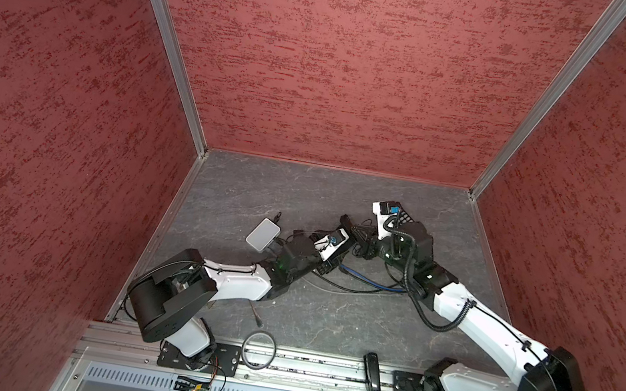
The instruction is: Insert the plug into the switch port
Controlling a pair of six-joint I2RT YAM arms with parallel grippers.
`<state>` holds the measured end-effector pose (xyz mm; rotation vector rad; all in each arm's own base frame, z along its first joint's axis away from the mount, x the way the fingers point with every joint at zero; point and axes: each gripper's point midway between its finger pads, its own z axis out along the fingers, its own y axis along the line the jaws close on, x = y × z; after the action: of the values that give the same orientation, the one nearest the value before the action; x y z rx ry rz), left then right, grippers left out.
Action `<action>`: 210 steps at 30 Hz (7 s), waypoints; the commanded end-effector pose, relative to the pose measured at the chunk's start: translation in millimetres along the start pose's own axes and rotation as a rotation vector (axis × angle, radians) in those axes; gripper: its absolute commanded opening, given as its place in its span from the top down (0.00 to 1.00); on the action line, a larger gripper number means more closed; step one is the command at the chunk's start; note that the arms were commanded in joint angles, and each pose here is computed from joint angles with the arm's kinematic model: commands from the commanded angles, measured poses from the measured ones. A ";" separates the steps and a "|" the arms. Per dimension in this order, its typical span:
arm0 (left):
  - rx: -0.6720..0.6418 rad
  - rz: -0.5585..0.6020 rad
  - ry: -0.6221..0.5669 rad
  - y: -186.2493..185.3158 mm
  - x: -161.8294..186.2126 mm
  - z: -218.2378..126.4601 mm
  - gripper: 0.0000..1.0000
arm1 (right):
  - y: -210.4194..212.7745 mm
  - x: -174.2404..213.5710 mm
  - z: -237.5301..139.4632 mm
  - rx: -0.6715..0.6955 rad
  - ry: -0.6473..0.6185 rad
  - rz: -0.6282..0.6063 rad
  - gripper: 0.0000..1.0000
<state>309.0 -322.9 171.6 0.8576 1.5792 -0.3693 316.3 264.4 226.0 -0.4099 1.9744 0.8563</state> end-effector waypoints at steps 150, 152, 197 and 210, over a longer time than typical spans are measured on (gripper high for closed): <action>0.008 -0.067 -0.129 -16.5 -39.7 -30.0 1.00 | -2.6 32.0 -13.2 -0.075 0.162 0.246 1.00; -0.002 -0.069 -0.190 -13.4 -54.4 -32.0 1.00 | -2.2 34.6 -14.2 -0.077 0.167 0.247 1.00; 0.025 -0.036 -0.280 -2.2 -99.0 -32.6 1.00 | 4.5 53.2 -5.7 0.009 0.203 0.185 0.95; -0.049 -0.165 0.167 -1.4 17.7 -41.5 1.00 | -10.7 36.5 0.0 0.046 0.177 0.184 0.82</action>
<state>275.7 -295.6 138.1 0.8552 1.8294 -0.3498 305.4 264.9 198.0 -0.2954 2.1514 0.9414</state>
